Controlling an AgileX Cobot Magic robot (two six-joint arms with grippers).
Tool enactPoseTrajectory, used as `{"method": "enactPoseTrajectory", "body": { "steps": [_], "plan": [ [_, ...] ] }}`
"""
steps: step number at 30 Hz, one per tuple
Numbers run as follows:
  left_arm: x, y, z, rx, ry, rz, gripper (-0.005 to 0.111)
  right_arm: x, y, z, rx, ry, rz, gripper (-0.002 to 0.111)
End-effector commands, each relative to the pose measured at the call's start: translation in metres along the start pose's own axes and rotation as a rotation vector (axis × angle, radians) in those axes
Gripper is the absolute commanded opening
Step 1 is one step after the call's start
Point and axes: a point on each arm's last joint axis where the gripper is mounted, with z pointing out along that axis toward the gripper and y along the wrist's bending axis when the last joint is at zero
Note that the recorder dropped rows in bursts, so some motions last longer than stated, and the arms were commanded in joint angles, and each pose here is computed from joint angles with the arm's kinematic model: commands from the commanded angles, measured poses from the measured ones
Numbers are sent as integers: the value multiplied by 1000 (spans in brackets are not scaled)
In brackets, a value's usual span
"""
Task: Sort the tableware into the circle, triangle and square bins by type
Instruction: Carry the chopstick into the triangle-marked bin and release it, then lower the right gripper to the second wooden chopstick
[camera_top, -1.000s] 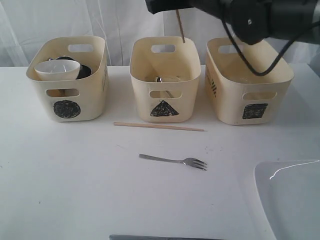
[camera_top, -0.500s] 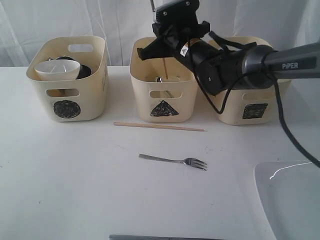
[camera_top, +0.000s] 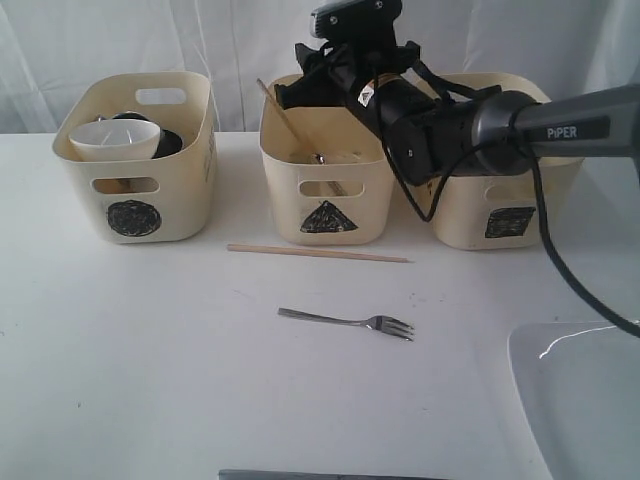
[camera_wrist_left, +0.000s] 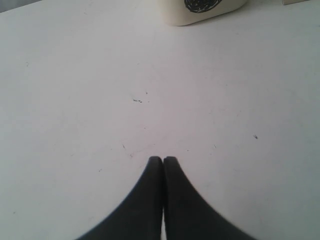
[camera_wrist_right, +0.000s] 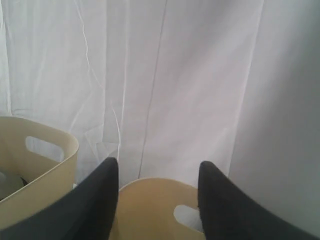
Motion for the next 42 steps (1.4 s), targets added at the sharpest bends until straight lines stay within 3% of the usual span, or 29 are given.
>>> {"method": "enactPoseTrajectory", "body": {
  "steps": [1, 9, 13, 20, 27, 31, 35, 37, 39, 40, 42],
  "plan": [
    [0, 0, 0, 3, -2, -7, 0, -9, -7, -1, 19, -20, -27, 48],
    [0, 0, 0, 3, -2, -7, 0, -62, -12, -19, 15, 3, -26, 47],
    [0, 0, 0, 3, -2, -7, 0, -83, -14, -41, -14, 233, -26, 47],
    [0, 0, 0, 3, -2, -7, 0, -99, -29, -78, -25, 531, -96, 26],
    [0, 0, 0, 3, -2, -7, 0, -86, -31, -110, -92, 910, -146, 26],
    [0, 0, 0, 3, -2, -7, 0, -74, -24, -121, -214, 1067, -174, 26],
    [0, 0, 0, 3, -2, -7, 0, -58, -9, -128, -423, 1152, -162, 26],
    [0, 0, 0, 3, -2, -7, 0, -49, -4, -127, -554, 1154, -232, 27],
    [0, 0, 0, 3, -2, -7, 0, -39, 1, -124, -663, 1144, -318, 37],
    [0, 0, 0, 3, -2, -7, 0, -29, 6, -121, -733, 1139, -395, 49],
    [0, 0, 0, 3, -2, -7, 0, -16, 10, -117, -795, 1142, -449, 63]
  ]
}}
